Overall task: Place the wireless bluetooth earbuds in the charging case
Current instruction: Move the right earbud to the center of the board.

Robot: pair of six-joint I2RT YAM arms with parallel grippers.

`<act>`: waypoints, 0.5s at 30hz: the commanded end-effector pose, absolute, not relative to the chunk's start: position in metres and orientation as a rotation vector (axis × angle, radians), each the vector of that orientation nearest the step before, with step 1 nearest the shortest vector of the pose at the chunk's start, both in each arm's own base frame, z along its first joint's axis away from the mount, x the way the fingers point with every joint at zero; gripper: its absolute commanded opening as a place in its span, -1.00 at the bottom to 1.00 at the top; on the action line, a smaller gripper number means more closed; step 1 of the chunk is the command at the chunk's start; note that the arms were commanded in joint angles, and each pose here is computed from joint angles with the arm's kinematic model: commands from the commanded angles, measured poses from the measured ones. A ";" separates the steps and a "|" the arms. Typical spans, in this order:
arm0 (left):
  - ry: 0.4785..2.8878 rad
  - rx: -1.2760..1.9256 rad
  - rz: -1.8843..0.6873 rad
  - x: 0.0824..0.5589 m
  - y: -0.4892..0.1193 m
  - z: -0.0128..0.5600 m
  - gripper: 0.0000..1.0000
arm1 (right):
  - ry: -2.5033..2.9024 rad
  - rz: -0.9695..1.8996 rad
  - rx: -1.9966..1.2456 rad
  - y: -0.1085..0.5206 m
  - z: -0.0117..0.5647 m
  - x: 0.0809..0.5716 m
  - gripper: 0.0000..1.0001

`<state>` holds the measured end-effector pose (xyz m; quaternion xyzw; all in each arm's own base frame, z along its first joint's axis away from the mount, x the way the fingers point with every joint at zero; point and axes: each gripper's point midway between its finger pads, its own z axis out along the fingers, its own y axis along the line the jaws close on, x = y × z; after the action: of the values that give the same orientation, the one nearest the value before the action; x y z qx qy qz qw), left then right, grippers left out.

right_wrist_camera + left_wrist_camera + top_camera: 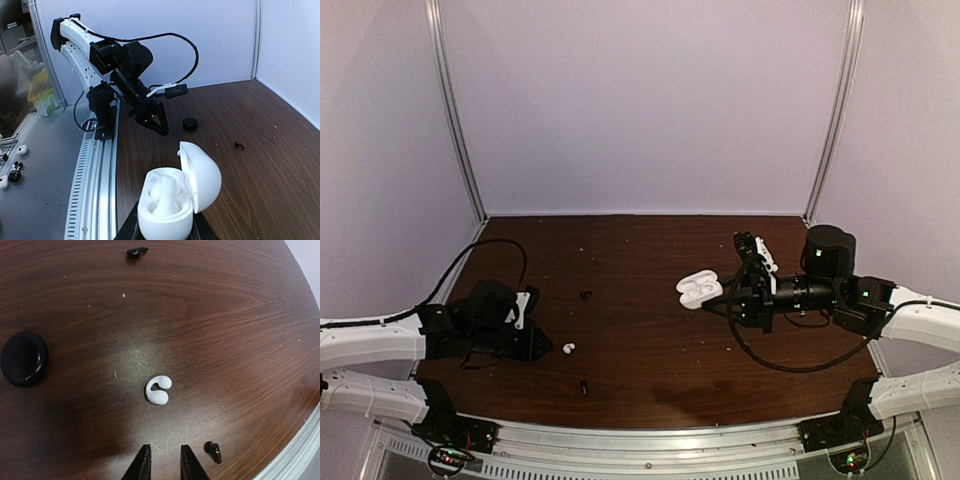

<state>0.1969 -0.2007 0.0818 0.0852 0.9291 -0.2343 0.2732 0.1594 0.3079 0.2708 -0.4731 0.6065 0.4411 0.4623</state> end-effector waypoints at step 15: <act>2.569 0.136 -0.538 0.236 -0.205 0.043 -0.79 | 1.449 1.087 -1.155 0.305 0.284 0.157 -1.00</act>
<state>0.2115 -0.1909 0.0267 0.0373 0.9592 -0.1789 0.2159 0.1591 0.3076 0.2713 -0.4731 0.6063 0.4412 0.4626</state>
